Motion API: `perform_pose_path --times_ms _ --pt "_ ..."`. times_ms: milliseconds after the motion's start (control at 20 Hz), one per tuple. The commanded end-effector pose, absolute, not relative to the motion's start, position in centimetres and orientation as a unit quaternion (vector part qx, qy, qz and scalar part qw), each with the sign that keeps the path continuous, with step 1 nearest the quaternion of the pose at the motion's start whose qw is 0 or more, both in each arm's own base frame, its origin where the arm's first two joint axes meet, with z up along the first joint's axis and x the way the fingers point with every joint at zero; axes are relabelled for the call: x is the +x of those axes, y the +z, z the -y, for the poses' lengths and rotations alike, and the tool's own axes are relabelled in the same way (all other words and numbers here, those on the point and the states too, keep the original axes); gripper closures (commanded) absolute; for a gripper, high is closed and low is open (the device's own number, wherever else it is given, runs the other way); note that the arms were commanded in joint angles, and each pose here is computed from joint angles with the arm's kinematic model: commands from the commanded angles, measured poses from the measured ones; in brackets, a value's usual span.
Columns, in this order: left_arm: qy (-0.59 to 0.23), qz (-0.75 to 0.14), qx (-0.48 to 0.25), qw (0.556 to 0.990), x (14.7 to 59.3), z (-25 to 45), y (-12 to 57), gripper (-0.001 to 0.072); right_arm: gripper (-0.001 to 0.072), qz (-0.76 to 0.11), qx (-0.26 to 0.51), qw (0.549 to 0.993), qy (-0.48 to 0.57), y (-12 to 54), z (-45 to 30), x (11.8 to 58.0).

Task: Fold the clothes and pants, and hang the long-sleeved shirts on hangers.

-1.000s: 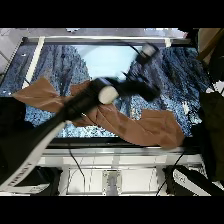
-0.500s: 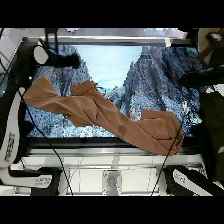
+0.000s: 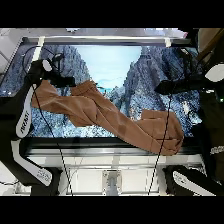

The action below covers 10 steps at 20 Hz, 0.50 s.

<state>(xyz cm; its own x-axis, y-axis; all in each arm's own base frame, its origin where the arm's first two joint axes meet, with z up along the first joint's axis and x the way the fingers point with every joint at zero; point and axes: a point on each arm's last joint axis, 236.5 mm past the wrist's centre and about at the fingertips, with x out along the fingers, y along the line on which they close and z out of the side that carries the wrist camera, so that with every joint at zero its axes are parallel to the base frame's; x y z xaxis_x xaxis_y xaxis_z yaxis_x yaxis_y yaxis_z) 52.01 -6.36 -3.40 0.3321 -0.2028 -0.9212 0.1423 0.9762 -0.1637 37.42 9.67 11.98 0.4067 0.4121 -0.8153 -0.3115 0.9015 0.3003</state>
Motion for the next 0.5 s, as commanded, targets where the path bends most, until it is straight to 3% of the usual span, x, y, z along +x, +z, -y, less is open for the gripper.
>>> perform_pose_path --times_ms 0,150,200,250,400,450 --pt "-0.109 -0.597 -0.029 0.794 51.5 6.2 -6.8 0.0127 0.0363 -0.499 0.043 0.839 0.214 11.7 -9.7 37.6" --pt "-0.142 -0.594 -0.089 0.787 51.5 9.1 -6.7 0.0131 0.0364 -0.488 0.044 0.846 0.210 12.0 -9.6 38.2" --pt "-0.161 -0.587 -0.098 0.787 51.6 10.1 -6.3 0.0213 0.0365 -0.483 0.044 0.849 0.208 12.1 -9.6 38.4" --pt "-0.171 -0.581 -0.100 0.789 51.8 10.5 -6.1 0.0377 0.0365 -0.479 0.044 0.852 0.207 12.2 -9.6 38.6" --pt "-0.175 -0.581 -0.104 0.788 51.7 10.7 -5.9 0.0687 0.0366 -0.478 0.044 0.853 0.207 12.2 -9.6 38.7" --pt "-0.177 -0.583 -0.104 0.786 51.5 10.8 -5.7 0.0688 0.0365 -0.481 0.044 0.851 0.208 12.2 -9.6 38.5"
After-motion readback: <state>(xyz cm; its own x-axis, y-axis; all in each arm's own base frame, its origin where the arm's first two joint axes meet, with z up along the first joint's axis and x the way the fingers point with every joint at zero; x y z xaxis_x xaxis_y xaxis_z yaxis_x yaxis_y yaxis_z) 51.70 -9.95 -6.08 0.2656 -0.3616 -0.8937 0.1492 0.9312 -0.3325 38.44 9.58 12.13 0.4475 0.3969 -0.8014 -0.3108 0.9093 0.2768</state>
